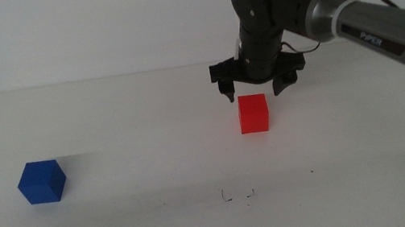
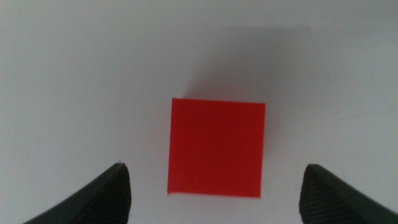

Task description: Stack red cubes first, then green, then blue cubes in a specific spot.

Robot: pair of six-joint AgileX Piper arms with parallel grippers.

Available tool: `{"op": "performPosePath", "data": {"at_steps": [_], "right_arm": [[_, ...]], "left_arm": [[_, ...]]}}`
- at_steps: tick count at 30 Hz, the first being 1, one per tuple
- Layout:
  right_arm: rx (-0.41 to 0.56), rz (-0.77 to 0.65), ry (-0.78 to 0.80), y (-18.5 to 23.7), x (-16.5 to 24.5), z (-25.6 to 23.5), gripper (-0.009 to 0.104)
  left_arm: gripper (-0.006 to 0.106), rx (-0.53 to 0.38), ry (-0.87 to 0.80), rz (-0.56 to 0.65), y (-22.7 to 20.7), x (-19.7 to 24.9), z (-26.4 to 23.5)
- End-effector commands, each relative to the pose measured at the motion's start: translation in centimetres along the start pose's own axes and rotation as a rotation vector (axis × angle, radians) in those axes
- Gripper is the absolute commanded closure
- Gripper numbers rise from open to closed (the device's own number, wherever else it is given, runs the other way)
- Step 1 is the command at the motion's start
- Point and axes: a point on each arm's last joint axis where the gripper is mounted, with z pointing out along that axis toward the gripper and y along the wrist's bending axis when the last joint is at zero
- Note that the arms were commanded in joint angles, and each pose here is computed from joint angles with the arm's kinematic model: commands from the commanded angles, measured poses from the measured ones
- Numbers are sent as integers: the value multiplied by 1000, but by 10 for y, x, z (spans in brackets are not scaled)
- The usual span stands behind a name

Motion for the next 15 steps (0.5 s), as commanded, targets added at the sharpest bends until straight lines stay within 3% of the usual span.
{"op": "performPosePath", "data": {"at_steps": [1, 8, 15], "right_arm": [[7, 3, -29, 0, -4, 2, 15], [-13, 12, -65, 4, -6, 20, 15], [19, 15, -59, 3, -5, 35, 22]], "left_arm": [[7, 6, -11, 2, 0, -1, 0], [7, 6, -11, 2, 0, -1, 0], [7, 5, -16, 2, 0, -1, 0]]}}
